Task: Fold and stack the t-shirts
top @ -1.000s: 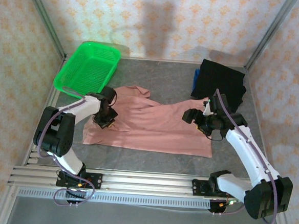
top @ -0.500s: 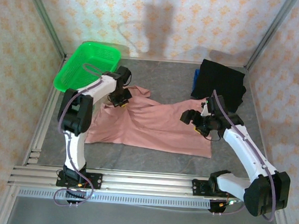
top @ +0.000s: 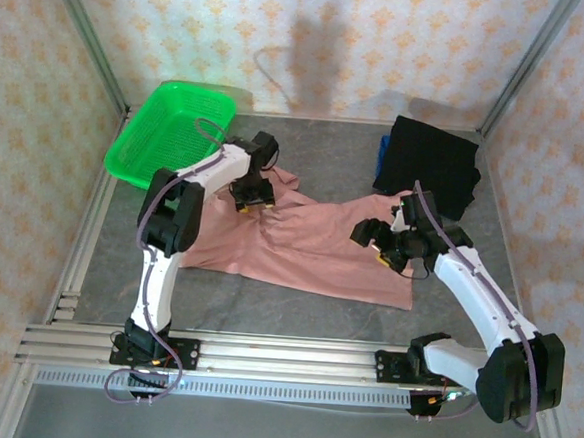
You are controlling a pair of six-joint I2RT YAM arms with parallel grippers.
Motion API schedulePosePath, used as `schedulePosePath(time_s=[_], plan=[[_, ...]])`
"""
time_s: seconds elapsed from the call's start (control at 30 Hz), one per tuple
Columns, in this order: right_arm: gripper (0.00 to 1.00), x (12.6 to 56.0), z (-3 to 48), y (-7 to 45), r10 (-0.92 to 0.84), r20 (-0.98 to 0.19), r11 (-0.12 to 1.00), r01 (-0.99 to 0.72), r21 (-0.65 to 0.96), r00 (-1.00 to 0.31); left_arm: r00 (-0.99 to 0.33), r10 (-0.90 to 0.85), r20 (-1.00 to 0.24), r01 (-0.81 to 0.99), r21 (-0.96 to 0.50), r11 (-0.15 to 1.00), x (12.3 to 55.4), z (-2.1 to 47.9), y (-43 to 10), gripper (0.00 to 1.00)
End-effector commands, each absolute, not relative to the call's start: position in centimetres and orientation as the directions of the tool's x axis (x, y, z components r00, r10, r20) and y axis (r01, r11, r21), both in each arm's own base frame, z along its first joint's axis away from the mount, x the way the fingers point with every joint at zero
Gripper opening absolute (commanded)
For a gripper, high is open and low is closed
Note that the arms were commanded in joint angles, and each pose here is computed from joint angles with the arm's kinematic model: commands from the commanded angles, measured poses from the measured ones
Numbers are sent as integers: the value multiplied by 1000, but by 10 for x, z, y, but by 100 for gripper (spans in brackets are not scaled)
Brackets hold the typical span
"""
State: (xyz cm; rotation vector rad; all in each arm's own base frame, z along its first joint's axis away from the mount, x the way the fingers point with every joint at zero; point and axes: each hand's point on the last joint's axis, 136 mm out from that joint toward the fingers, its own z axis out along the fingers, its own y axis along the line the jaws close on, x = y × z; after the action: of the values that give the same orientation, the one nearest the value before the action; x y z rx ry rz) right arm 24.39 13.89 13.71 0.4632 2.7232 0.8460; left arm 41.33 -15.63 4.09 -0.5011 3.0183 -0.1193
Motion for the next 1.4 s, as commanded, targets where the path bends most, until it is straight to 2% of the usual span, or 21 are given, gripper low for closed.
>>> schedulePosePath(time_s=[0.0, 0.03, 0.07, 0.13, 0.23, 0.3, 0.43, 0.57, 0.73, 0.9, 1.17, 1.37], plan=[[85, 231, 112, 128, 391, -72, 814, 309, 492, -917, -881, -404, -245, -374, -160, 914, 421, 119, -140, 82], [90, 227, 107, 124, 395, -56, 826, 328, 459, -917, -863, -426, -272, -393, -169, 904, 418, 131, -135, 89], [94, 226, 98, 122, 402, -35, 832, 349, 431, -915, -839, -449, -306, -406, -198, 892, 413, 152, -129, 92], [95, 229, 94, 118, 436, -64, 827, 372, 421, -898, -803, -500, -323, -446, -230, 865, 398, 166, -116, 95], [96, 234, 85, 116, 468, -76, 816, 398, 419, -880, -787, -529, -316, -487, -209, 848, 369, 155, -97, 95], [97, 231, 74, 113, 480, -53, 818, 425, 387, -876, -779, -568, -267, -536, -187, 823, 346, 129, -82, 94], [97, 231, 55, 107, 524, -59, 802, 469, 371, -849, -724, -657, -211, -623, -209, 754, 315, 85, -60, 82], [96, 227, 39, 98, 549, -41, 806, 514, 294, -835, -707, -685, -178, -660, -182, 729, 298, 54, -48, 51], [94, 225, 19, 75, 565, -72, 821, 552, 146, -822, -671, -720, -176, -720, -73, 690, 276, 18, -24, 35], [93, 216, 6, 59, 562, -76, 827, 562, 28, -823, -643, -754, -135, -763, 20, 646, 245, -5, -7, 26], [92, 187, 8, 34, 567, -93, 813, 575, -96, -818, -621, -778, -99, -784, 67, 617, 204, -5, -3, 26], [91, 173, 16, 30, 573, -101, 809, 581, -87, -813, -611, -789, -72, -792, 56, 608, 176, -3, -5, 26]])
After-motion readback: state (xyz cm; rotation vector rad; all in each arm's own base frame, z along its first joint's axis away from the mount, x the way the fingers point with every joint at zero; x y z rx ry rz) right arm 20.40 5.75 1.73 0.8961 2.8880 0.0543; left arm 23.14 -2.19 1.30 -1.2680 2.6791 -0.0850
